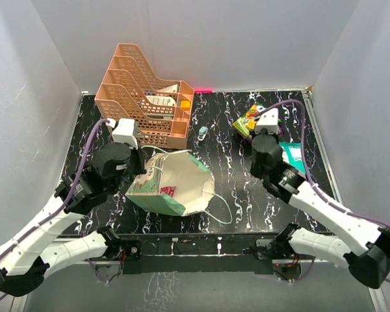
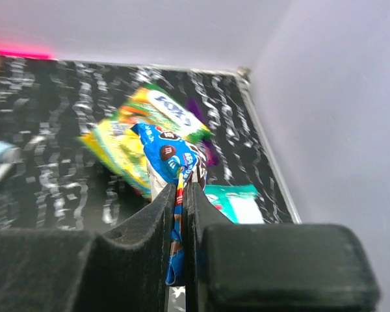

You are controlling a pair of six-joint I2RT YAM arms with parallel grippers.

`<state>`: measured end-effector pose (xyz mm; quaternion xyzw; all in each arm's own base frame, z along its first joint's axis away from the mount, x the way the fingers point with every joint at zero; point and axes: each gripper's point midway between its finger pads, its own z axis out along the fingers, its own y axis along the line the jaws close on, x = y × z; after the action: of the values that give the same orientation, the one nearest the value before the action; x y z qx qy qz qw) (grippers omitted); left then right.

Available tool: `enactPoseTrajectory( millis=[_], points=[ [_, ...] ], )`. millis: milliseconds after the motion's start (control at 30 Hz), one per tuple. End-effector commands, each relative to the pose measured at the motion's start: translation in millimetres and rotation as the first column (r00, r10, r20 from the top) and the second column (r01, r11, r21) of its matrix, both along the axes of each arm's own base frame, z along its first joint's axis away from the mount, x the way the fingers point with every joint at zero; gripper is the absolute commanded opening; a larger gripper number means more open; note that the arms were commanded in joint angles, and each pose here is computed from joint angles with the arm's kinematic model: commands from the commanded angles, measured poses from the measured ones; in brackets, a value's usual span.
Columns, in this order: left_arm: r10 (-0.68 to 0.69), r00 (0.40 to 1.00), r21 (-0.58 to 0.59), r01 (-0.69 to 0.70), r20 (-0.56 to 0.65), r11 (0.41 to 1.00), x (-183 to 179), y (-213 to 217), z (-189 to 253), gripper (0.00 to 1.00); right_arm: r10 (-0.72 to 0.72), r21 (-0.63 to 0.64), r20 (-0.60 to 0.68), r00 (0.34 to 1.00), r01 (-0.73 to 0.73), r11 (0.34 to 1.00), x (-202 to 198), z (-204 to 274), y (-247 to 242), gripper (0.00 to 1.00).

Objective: Take the snacks out of the paper bag

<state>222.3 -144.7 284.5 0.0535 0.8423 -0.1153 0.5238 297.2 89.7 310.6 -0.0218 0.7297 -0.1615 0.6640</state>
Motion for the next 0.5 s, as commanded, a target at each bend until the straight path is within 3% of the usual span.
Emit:
enactPoseTrajectory(
  millis=[0,300,467],
  points=[
    [-0.010,0.988,0.034,0.005,0.157,0.999,5.9,13.9,56.2,0.00,-0.162,0.149,-0.017,0.987,0.163,0.975,30.8,-26.2,-46.6,0.07],
    [-0.185,0.958,0.105,0.165,0.217,0.981,5.7,-8.0,74.0,0.00,-0.340,0.319,-0.206,0.917,0.392,0.863,62.8,-121.5,-121.7,0.07],
    [-0.198,0.942,0.125,0.170,0.272,0.977,6.8,-5.5,90.0,0.00,-0.394,0.316,-0.218,0.893,0.446,0.837,68.6,-139.5,-137.5,0.07]
  ],
)
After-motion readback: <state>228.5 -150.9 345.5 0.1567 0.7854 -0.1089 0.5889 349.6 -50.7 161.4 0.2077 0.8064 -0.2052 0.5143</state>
